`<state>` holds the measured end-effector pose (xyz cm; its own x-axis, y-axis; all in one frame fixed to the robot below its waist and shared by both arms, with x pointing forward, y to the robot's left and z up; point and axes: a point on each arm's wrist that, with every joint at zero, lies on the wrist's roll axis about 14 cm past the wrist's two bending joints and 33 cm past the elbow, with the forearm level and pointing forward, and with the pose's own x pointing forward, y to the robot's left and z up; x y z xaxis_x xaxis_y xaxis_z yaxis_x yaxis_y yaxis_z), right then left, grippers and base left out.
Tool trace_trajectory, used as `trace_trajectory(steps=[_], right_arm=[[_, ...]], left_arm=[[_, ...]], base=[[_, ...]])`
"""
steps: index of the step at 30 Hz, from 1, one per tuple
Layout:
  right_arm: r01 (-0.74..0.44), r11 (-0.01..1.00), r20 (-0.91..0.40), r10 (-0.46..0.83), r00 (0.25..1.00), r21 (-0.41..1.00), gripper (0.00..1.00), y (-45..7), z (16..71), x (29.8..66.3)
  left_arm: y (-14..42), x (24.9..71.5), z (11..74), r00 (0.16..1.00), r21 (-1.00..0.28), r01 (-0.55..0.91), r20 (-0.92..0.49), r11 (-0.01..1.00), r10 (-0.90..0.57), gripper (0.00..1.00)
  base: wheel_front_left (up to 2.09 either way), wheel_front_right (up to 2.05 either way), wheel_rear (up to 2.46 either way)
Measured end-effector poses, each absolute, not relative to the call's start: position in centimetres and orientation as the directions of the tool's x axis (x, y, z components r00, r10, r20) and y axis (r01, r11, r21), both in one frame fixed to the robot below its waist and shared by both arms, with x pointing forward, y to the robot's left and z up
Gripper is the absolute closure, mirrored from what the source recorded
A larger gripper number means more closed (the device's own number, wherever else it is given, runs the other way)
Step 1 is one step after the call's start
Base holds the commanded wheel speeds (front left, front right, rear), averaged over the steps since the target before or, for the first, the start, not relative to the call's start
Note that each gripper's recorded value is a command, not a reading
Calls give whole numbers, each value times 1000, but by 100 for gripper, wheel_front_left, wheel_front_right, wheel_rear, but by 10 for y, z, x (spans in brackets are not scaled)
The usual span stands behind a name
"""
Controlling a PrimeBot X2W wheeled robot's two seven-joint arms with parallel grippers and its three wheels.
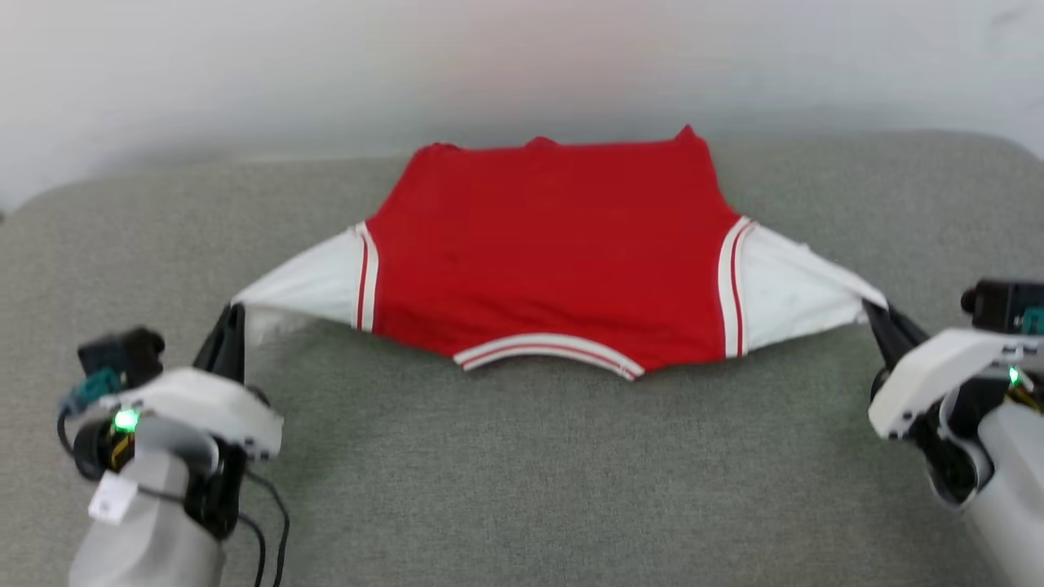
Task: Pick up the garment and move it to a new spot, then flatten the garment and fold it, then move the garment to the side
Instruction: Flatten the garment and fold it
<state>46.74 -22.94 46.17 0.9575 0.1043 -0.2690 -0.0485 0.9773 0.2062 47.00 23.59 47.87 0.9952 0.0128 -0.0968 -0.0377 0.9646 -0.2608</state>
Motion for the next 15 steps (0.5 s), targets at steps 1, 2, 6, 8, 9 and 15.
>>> trace_trajectory(steps=[1,2,6,8,9,15], right_arm=[[-51,976,-266,107,958,212,100,-229,461,461],[-54,975,-269,113,956,218,100,-227,460,455],[-67,974,-292,130,947,218,100,-226,449,430],[-64,974,-302,130,945,217,100,-229,443,416],[-58,973,-306,126,944,222,100,-231,440,410],[-1,969,-364,93,927,246,100,-242,412,363]], left_arm=[[238,461,478,995,-258,-44,-93,965,20,100],[242,452,477,995,-259,-55,-93,964,32,100],[253,420,469,993,-254,-88,-100,963,64,100],[257,404,464,990,-250,-106,-112,962,80,100],[259,395,460,988,-247,-116,-125,962,87,100],[260,343,438,965,-243,-181,-228,953,125,100]], base=[[0,0,0],[0,0,0],[0,0,0],[0,0,0],[0,0,0],[0,0,0]])
